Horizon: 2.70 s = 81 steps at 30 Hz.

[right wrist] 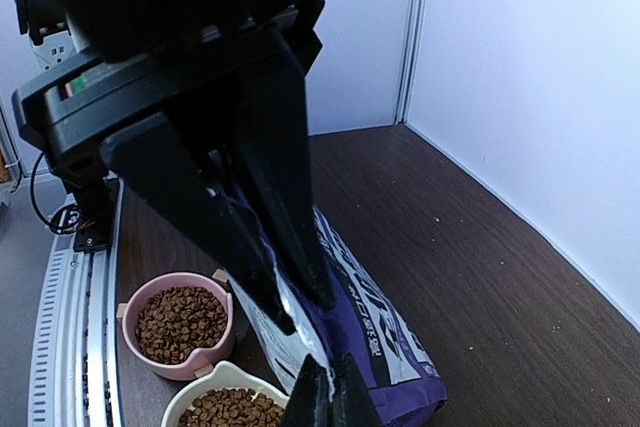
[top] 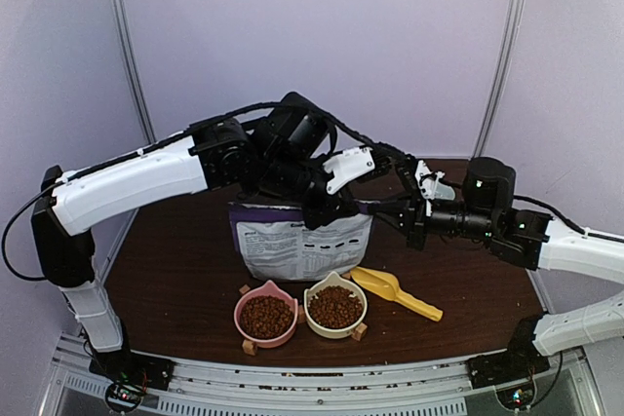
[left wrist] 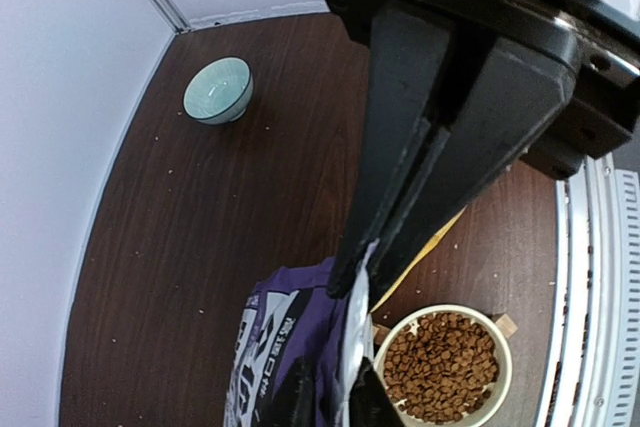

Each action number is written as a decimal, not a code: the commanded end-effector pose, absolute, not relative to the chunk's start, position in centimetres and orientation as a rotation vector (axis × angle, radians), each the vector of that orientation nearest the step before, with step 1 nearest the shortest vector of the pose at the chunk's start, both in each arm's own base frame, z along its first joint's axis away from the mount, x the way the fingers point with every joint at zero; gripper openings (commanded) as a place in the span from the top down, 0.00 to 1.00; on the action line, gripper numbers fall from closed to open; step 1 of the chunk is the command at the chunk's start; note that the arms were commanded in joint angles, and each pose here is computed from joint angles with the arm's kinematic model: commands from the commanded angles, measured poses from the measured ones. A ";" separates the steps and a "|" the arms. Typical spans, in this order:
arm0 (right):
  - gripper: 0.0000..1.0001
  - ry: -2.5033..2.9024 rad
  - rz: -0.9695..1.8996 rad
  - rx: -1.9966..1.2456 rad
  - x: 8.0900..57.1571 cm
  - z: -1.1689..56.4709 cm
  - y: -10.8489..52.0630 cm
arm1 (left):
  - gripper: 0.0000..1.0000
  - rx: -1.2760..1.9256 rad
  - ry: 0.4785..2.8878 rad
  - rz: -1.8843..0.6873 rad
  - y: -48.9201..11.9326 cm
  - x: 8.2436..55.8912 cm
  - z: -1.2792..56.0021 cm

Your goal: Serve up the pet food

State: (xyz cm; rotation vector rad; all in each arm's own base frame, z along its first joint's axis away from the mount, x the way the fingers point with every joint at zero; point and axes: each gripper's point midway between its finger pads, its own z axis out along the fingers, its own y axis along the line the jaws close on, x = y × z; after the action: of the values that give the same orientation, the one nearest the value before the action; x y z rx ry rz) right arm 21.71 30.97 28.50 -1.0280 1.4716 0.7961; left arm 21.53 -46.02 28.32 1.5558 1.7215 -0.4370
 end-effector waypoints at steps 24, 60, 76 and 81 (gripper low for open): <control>1.00 1.405 0.758 -0.905 22.5 31.3 28.8 | 0.82 1.508 1.762 -0.206 -40.5 24.6 28.0; 1.00 1.394 0.727 -0.854 23.2 32.4 27.9 | 1.00 1.427 1.858 0.008 -32.6 26.7 27.1; 1.00 1.395 0.721 -0.839 23.4 32.5 27.7 | 1.00 1.367 1.869 0.107 -29.7 28.0 27.8; 1.00 1.396 0.718 -0.833 23.5 32.5 27.5 | 0.89 1.329 1.886 0.147 -28.4 28.6 28.0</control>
State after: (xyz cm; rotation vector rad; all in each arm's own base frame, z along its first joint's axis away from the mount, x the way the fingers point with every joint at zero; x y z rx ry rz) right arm 22.80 29.42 28.98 -0.9467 1.4738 0.7562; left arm 25.04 -35.46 28.51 1.4569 1.7379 -0.1486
